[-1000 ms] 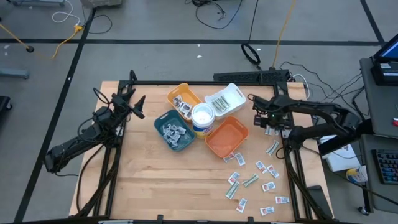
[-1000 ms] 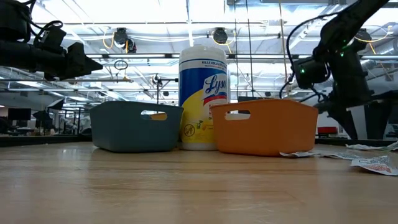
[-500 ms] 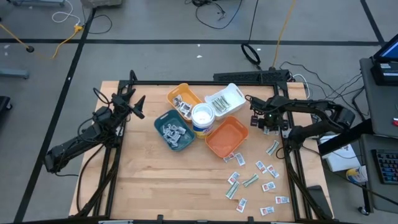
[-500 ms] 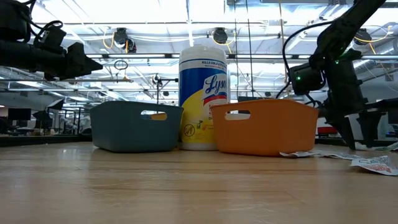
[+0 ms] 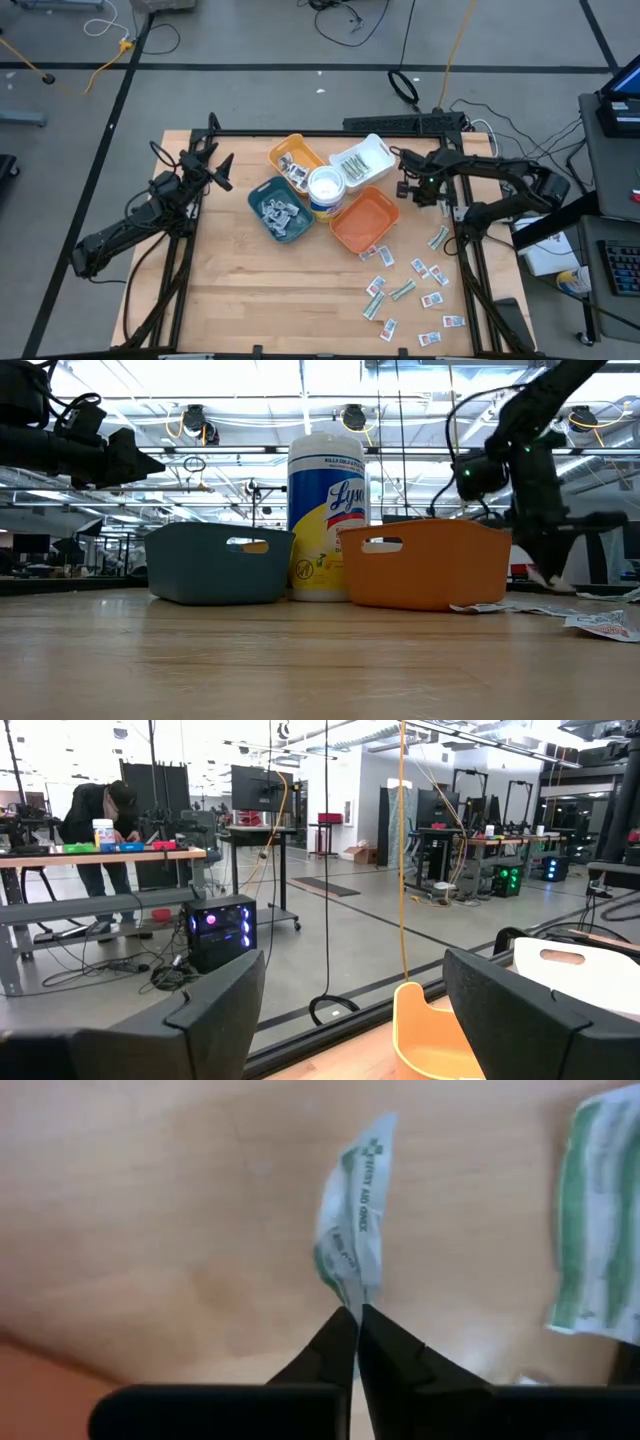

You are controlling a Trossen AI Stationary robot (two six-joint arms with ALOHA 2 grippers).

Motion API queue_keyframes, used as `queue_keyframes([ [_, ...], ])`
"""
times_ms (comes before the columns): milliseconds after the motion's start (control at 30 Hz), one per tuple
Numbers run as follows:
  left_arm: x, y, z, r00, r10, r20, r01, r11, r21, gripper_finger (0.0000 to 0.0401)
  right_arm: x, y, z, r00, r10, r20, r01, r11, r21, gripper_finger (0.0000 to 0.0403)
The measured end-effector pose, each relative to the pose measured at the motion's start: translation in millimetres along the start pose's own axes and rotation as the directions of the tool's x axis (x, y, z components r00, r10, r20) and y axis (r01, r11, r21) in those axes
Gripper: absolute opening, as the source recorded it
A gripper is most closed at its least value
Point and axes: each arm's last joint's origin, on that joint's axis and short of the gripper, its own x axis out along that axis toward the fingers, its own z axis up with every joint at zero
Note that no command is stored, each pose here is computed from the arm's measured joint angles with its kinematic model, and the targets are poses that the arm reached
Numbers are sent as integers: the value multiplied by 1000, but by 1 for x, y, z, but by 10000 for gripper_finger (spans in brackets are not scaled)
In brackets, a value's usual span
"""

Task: Pick & Place First Aid Supplies
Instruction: Put the green bandage into the white bin

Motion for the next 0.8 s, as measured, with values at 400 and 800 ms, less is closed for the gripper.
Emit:
queue_keyframes([
  [400, 0, 0, 0, 1000, 0, 0, 0, 1000, 0, 308, -75, 9, -2, 998, -65, -1, 64, 989, -132, 1],
  [800, 0, 0, 0, 1000, 0, 0, 0, 1000, 0, 308, -107, 34, 4, 992, -127, -27, 115, 953, -281, 1],
])
